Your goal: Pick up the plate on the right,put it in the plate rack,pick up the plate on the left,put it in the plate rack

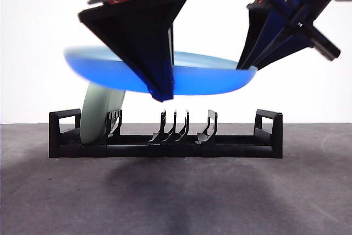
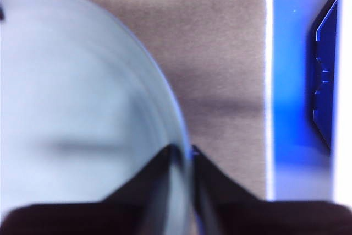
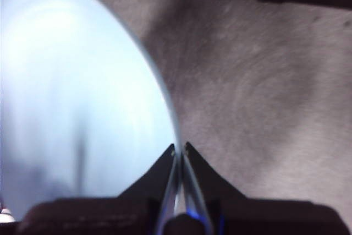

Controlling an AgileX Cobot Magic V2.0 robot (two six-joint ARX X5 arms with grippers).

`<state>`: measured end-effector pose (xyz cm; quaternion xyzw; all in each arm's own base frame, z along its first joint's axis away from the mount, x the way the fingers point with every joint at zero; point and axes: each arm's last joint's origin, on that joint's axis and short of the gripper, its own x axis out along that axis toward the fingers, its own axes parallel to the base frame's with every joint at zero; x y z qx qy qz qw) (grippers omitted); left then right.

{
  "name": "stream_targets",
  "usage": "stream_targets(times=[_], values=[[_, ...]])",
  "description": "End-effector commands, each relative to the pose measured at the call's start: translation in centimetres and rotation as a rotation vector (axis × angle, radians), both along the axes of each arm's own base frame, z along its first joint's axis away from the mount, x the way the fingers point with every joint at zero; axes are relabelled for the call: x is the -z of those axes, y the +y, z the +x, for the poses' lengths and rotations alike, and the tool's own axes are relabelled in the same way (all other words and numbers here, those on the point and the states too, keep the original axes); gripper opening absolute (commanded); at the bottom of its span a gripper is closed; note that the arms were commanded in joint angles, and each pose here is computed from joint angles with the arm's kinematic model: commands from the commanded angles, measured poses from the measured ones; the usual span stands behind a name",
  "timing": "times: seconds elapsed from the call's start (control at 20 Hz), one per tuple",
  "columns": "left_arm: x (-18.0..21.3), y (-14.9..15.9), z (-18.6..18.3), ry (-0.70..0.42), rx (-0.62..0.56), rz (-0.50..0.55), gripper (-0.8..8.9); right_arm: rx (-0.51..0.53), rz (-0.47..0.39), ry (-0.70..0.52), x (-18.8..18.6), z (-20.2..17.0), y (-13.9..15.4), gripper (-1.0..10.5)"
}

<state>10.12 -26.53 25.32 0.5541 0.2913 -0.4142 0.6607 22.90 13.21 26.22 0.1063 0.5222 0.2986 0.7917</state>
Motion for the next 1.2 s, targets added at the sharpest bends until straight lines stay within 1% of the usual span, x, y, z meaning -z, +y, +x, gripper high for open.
stream_targets(times=[0.05, 0.3, 0.35, 0.4, 0.5, 0.55, 0.65, 0.75, 0.8, 0.95, 1.05, 1.1, 1.2], values=[[0.2, 0.1, 0.5, 0.013, -0.009, 0.007, -0.09, -0.013, 0.029, -0.032, -0.8, -0.3, -0.2, -0.1], [0.1, 0.0, 0.5, 0.008, -0.008, -0.012, -0.09, -0.004, 0.039, -0.067, -1.8, -0.9, -1.0, -0.1], [0.1, -0.1, 0.5, 0.009, -0.005, -0.022, -0.09, -0.003, 0.041, -0.079, -2.0, -1.0, -1.2, 0.2], [0.1, -0.2, 0.4, 0.015, 0.001, -0.033, -0.09, 0.003, 0.043, -0.09, -2.2, -1.0, -1.4, 0.8], [0.0, -0.5, 0.4, 0.036, 0.016, -0.071, -0.09, 0.002, 0.042, -0.129, -2.8, -1.2, -2.0, 3.5], [-0.1, -0.6, 0.5, 0.032, 0.018, -0.087, -0.09, 0.013, 0.047, -0.144, -3.1, -1.3, -2.3, 3.9], [-0.2, -0.9, 0.6, 0.023, 0.021, -0.122, -0.09, 0.046, 0.065, -0.195, -4.0, -1.6, -3.2, 3.8], [-0.5, -1.4, 0.6, 0.036, 0.038, -0.182, -0.09, 0.108, 0.074, -0.298, -5.5, -2.1, -4.4, 3.8], [-0.6, -1.7, 0.7, 0.046, 0.047, -0.227, -0.09, 0.158, 0.066, -0.369, -6.4, -2.5, -5.1, 3.8], [-1.4, -2.2, 1.9, 0.054, 0.016, -0.377, -0.09, 0.303, 0.035, -0.552, -8.8, -4.0, -6.8, 3.8], [-2.0, -2.2, 3.6, 0.115, -0.021, -0.523, -0.09, 0.403, 0.005, -0.657, -10.2, -5.4, -7.8, 3.8], [-2.3, -1.9, 4.9, 0.157, -0.057, -0.608, -0.09, 0.452, -0.014, -0.701, -10.7, -6.1, -8.2, 3.8], [-3.1, -0.9, 7.7, 0.24, -0.118, -0.773, -0.09, 0.512, -0.053, -0.762, -11.4, -7.1, -8.8, 3.8]])
